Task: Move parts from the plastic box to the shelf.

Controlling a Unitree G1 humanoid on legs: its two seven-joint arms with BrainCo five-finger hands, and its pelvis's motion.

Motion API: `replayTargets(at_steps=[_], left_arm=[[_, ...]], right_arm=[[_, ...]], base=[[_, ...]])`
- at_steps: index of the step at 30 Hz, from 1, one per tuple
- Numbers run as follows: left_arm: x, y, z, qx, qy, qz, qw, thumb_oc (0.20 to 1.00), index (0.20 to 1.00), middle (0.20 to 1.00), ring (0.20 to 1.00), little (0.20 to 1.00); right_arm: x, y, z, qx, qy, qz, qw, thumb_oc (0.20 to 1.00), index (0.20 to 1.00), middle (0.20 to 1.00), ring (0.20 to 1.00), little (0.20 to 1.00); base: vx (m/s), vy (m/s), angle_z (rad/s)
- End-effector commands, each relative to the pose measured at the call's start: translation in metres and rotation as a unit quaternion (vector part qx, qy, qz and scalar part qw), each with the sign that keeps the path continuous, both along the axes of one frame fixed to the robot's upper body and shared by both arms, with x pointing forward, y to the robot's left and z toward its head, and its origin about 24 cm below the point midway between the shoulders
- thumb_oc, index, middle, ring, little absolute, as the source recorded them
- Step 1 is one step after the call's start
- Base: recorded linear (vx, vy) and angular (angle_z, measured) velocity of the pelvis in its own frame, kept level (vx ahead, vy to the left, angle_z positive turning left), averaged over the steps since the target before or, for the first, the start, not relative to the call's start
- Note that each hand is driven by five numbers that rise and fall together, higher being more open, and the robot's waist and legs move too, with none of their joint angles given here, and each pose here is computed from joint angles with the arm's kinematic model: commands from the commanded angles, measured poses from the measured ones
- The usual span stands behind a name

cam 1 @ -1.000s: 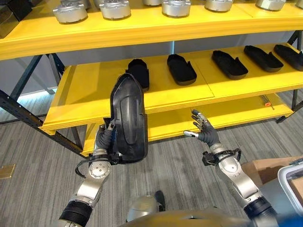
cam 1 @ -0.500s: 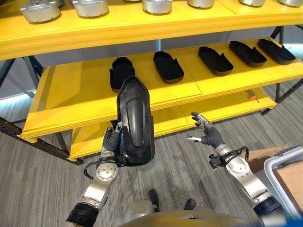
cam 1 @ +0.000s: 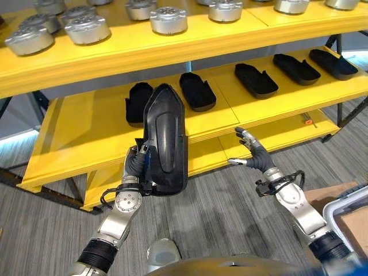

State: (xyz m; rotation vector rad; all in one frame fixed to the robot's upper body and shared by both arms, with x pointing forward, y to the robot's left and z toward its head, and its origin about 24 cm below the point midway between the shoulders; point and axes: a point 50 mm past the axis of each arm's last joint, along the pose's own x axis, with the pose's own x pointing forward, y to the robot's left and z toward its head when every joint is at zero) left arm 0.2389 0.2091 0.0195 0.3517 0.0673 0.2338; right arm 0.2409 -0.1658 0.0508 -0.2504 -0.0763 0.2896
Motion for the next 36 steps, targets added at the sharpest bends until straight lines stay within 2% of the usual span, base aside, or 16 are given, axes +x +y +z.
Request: replayTargets(at_steps=[1, 8, 14, 17, 23, 30, 36], left_arm=[[0.004, 0.005, 0.029, -0.013, -0.080, 0.005, 0.997, 0.200, 0.200, 0.200, 0.200, 0.200], [0.008, -0.002, 0.030, -0.005, -0.088, -0.022, 0.996, 0.200, 0.200, 0.200, 0.200, 0.200], [0.010, 0.004, 0.037, 0.054, -0.106, -0.036, 0.992, 0.200, 0.200, 0.200, 0.200, 0.200], [0.004, 0.004, 0.045, 0.074, -0.146, -0.042, 0.986, 0.200, 0.200, 0.200, 0.200, 0.200], [-0.007, 0.013, 0.060, 0.053, -0.212, -0.007, 0.976, 0.200, 0.200, 0.200, 0.200, 0.200], [0.000, 0.011, 0.058, 0.045, -0.196, -0.018, 0.979, 0.200, 0.200, 0.200, 0.200, 0.200], [0.007, 0.005, 0.048, 0.042, -0.159, -0.003, 0.986, 0.200, 0.200, 0.200, 0.200, 0.200]], right_arm=[[-0.003, 0.010, 0.019, 0.005, -0.058, 0.032, 0.998, 1.000, 1.000, 1.000, 1.000, 1.000], [-0.004, 0.001, 0.016, 0.005, -0.052, 0.031, 0.998, 1.000, 1.000, 1.000, 1.000, 1.000], [-0.008, -0.009, 0.003, 0.035, -0.008, -0.008, 0.999, 1.000, 1.000, 1.000, 1.000, 1.000], [-0.013, -0.011, 0.002, 0.049, -0.009, -0.017, 0.999, 1.000, 1.000, 1.000, 1.000, 1.000], [-0.015, -0.004, 0.012, 0.031, -0.042, -0.005, 0.999, 1.000, 1.000, 1.000, 1.000, 1.000], [-0.006, 0.010, 0.027, 0.013, -0.081, 0.018, 0.996, 1.000, 1.000, 1.000, 1.000, 1.000], [-0.006, 0.026, 0.036, 0.004, -0.102, 0.091, 0.991, 1.000, 1.000, 1.000, 1.000, 1.000]], base=[[0.05, 0.371, 0.00], [0.06, 0.421, -0.11], [0.07, 0.387, 0.13], [0.00, 0.284, 0.15], [-0.05, 0.269, 0.02], [-0.01, 0.165, 0.10], [0.14, -0.054, -0.03]])
